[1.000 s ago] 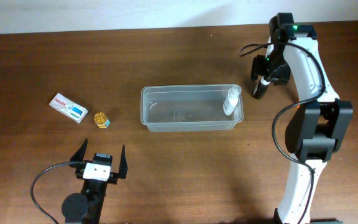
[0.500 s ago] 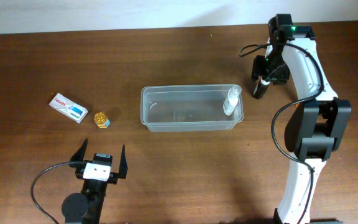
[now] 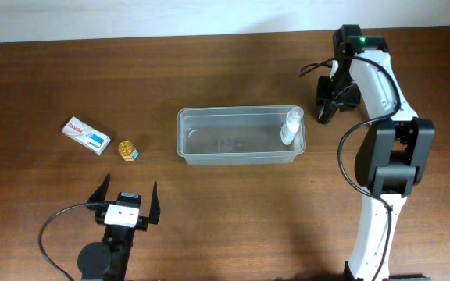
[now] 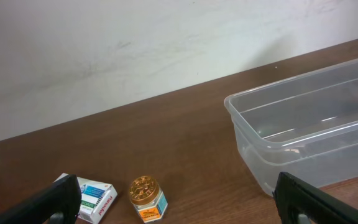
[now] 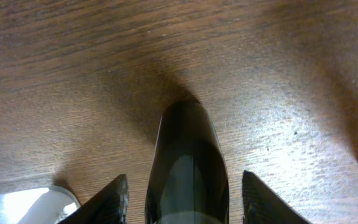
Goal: Pack container
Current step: 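Lower the right gripper and grasp the dark bottle's cap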
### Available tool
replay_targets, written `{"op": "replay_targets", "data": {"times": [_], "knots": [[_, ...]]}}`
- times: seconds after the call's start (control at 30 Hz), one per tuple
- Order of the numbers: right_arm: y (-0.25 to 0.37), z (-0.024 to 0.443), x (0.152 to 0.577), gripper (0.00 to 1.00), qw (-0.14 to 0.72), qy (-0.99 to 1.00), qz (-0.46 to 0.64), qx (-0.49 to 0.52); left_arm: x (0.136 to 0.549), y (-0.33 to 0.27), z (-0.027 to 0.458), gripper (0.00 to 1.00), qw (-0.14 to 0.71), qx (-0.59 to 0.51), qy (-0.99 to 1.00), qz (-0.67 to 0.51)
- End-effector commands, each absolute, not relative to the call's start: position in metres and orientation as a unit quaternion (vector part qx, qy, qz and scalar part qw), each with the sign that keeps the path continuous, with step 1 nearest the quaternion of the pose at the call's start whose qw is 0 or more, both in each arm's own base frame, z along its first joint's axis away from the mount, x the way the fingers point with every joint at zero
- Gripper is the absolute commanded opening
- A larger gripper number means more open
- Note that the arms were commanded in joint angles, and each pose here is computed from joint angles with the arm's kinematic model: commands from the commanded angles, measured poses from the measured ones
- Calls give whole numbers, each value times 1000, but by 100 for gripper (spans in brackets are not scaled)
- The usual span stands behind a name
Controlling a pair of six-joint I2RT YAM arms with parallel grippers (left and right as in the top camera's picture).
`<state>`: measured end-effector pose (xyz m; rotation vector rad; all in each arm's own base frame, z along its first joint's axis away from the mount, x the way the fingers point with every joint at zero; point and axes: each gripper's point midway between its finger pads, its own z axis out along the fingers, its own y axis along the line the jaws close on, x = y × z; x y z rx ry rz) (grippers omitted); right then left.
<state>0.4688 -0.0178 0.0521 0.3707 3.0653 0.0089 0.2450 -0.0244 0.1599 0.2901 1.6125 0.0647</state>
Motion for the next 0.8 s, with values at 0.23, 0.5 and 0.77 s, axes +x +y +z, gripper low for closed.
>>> {"op": "replay_targets", "data": {"times": [0.23,0.5,0.77], "knots": [[-18,43,468,32,19,993,-4,116,245,-22,159,99,682,130,718,37],[-18,46,464,20,11,993,-5,116,245,-22,159,99,682,130,718,37],[-18,62,463,19,14,993,-5,116,245,-22,159,99,682,130,718,37]]}}
